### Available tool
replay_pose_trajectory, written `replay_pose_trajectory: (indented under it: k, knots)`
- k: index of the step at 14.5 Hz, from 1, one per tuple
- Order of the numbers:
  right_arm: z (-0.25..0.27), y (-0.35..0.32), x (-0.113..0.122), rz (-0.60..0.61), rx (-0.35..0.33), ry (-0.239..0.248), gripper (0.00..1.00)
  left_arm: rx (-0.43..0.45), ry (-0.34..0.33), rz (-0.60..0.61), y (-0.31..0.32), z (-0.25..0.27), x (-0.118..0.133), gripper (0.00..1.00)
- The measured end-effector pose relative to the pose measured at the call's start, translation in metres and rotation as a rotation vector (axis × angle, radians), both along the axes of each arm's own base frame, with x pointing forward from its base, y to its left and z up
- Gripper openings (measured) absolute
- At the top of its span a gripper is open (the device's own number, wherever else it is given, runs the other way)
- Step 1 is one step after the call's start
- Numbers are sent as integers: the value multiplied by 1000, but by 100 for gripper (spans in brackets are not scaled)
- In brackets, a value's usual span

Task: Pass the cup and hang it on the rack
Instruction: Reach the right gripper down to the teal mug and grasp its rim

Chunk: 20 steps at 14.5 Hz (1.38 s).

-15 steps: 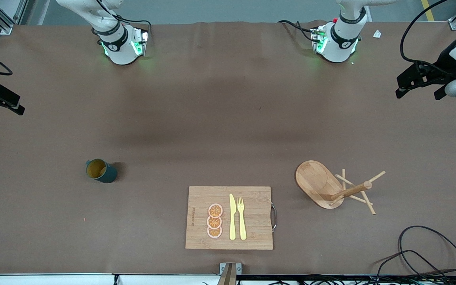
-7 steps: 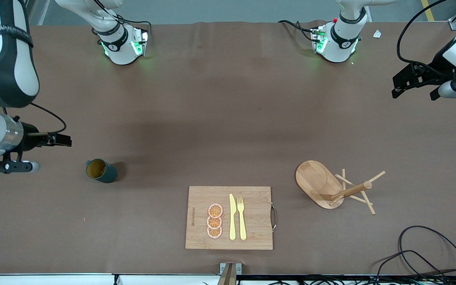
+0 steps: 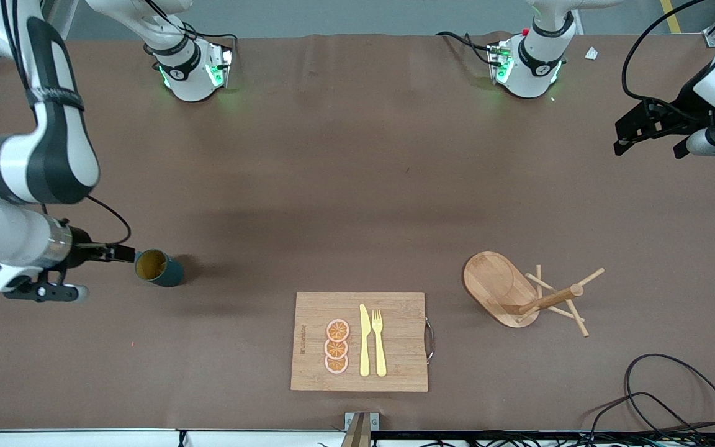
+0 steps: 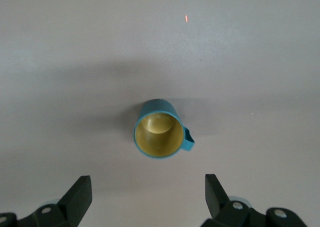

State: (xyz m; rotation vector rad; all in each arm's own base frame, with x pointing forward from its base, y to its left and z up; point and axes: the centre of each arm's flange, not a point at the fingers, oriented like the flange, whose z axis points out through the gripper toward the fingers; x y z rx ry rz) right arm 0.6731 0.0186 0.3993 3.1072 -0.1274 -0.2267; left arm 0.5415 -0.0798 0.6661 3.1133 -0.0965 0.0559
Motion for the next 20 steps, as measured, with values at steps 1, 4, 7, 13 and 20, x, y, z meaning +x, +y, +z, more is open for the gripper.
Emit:
replay_pose_trajectory:
  k: [1, 4, 7, 13, 20]
  knots:
    - [-17, 0, 3, -15, -3, 14, 100, 0, 0, 1, 1, 0, 0, 100]
    - [-64, 2, 7, -50, -4, 28, 100, 0, -1, 2, 1, 0, 0, 100]
    - [-107, 14, 3, -56, 3, 17, 100, 0, -2, 1, 0, 0, 0, 100]
    - [-149, 16, -7, -56, -1, 52, 89, 0, -1, 0, 0, 0, 0, 100]
    - [-156, 21, -11, -49, -1, 67, 18, 0, -3, 1, 1, 0, 0, 100]
